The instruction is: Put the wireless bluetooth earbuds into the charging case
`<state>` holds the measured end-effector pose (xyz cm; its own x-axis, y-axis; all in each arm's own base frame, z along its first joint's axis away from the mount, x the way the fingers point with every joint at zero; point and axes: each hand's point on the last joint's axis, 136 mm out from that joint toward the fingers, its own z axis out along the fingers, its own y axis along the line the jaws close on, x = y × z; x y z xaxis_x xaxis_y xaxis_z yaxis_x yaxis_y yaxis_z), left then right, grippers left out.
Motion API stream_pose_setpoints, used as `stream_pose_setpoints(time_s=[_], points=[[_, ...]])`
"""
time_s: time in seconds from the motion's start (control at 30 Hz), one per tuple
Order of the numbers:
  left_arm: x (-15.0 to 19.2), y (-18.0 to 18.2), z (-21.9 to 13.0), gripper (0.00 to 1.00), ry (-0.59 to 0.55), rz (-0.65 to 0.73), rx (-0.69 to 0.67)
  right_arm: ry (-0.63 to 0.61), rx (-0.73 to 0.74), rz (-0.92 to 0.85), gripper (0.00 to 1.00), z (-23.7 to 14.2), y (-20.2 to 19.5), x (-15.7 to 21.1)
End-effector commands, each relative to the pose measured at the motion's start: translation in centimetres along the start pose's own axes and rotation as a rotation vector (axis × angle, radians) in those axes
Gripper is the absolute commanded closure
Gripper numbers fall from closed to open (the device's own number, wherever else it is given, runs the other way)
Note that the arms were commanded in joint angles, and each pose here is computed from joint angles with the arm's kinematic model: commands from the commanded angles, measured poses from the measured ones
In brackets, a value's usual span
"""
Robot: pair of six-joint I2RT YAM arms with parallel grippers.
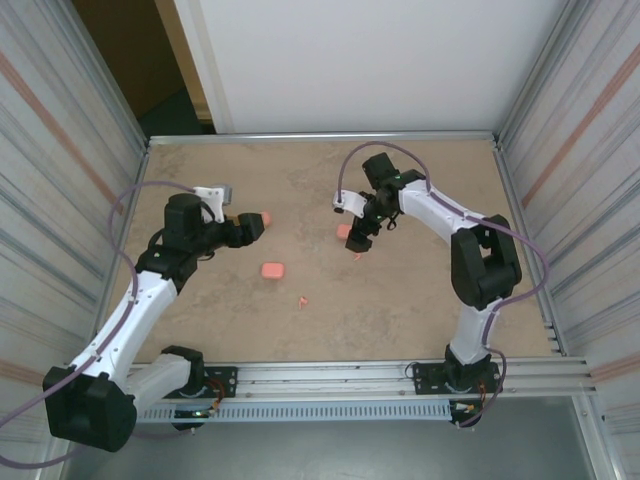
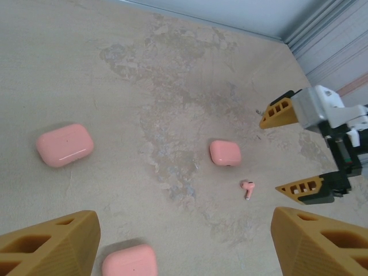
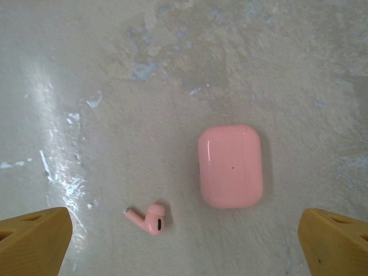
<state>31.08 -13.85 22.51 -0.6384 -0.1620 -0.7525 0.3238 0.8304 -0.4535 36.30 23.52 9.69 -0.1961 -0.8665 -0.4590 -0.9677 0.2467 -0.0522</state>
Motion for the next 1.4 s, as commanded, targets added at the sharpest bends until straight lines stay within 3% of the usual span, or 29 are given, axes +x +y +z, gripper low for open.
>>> stream_pose_setpoints(time_s=[0.0,0.3,0.5,0.93,1.37], points=[[0.1,0.0,-0.5,0.22,-0.009,0.001,0.011,0.081,-0.005,-0.063,0.01,1.0,0.1,0.8],[0.3,0.1,-0.4,0.22,-0.004,-0.005,0.011,0.133,0.008,-0.108,0.0,3.4,-1.1,1.0],[0.4,0.2,-0.3,0.21,-0.002,-0.006,0.008,0.188,0.021,-0.123,0.06,5.0,-2.0,1.9],[0.7,0.6,0.2,0.21,0.014,-0.016,0.0,0.232,-0.007,-0.119,0.25,7.1,-2.2,2.3],[0.8,0.6,0.3,0.21,0.021,-0.02,0.003,0.296,0.013,-0.127,0.57,7.7,-2.3,3.7]])
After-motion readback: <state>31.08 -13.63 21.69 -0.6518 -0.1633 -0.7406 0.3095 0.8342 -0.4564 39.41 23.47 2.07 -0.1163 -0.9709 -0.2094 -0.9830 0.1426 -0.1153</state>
